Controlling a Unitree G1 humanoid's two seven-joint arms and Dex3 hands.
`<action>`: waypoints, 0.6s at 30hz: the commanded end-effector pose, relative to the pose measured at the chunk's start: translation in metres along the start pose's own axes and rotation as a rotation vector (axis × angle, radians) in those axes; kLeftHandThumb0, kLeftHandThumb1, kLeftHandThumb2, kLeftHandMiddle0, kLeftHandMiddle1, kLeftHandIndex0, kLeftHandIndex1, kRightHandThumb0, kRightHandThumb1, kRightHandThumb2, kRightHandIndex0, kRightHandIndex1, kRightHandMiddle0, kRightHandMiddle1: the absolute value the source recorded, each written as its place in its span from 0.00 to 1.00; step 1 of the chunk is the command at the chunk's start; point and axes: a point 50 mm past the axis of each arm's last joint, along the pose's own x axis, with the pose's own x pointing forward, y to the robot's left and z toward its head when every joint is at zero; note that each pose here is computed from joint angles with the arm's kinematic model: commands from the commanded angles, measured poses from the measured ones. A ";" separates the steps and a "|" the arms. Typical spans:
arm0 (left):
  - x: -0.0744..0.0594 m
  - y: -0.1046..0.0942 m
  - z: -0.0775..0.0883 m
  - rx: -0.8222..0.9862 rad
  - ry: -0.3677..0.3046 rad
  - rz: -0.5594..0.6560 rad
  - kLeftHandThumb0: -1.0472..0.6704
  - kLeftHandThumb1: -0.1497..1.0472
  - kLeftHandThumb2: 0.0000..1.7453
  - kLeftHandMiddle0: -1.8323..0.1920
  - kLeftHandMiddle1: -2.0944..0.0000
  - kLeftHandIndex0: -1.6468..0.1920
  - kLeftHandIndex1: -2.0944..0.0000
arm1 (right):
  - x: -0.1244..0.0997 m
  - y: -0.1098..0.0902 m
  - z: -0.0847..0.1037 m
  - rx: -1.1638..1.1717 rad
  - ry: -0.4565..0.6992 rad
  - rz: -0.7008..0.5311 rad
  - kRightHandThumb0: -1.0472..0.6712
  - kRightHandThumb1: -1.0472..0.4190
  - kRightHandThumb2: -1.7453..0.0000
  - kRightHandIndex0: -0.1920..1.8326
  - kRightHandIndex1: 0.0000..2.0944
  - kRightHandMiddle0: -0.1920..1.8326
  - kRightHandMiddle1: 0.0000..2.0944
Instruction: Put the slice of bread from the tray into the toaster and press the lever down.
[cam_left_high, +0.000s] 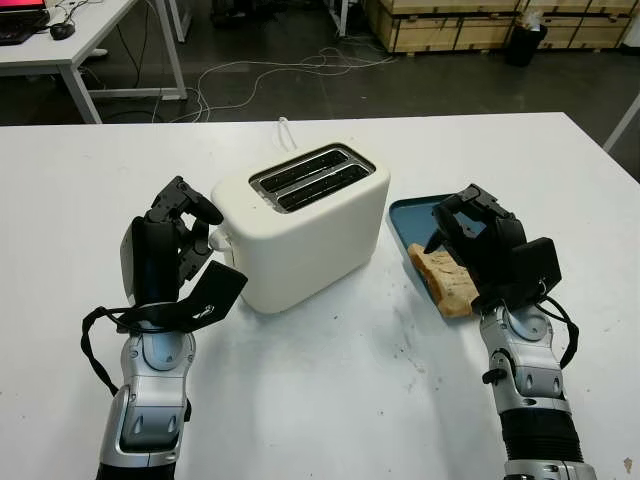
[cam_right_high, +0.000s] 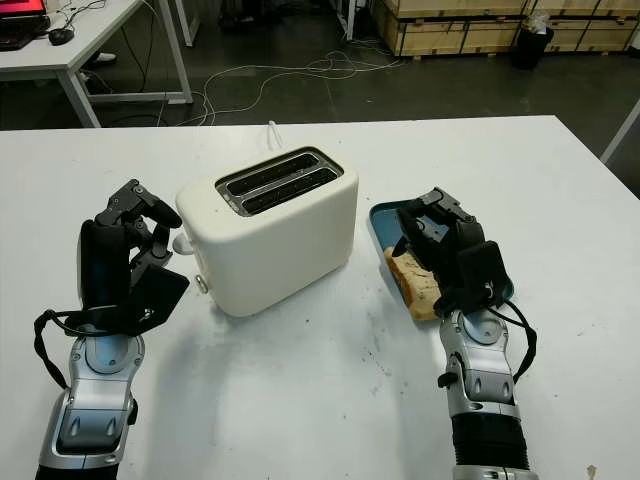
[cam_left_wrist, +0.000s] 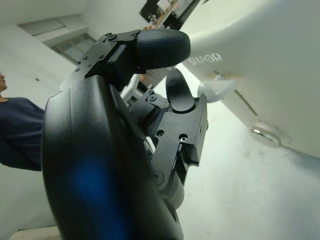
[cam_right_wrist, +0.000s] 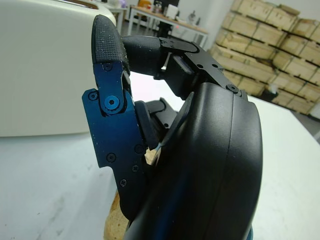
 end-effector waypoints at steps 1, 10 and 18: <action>0.000 -0.001 0.000 0.002 -0.001 -0.002 0.67 0.89 0.37 0.41 0.17 0.58 0.17 | 0.003 0.002 0.005 -0.001 -0.030 0.003 0.34 0.09 0.82 0.51 0.83 0.46 0.75; 0.001 -0.001 -0.001 0.008 -0.014 -0.009 0.67 0.89 0.38 0.41 0.17 0.57 0.17 | 0.001 0.001 0.005 -0.026 -0.030 0.012 0.34 0.09 0.81 0.52 0.83 0.46 0.73; -0.001 -0.003 -0.001 -0.017 0.000 -0.002 0.67 0.89 0.38 0.42 0.17 0.58 0.17 | -0.009 -0.016 0.016 -0.210 -0.178 -0.030 0.31 0.09 0.90 0.41 0.83 0.52 0.47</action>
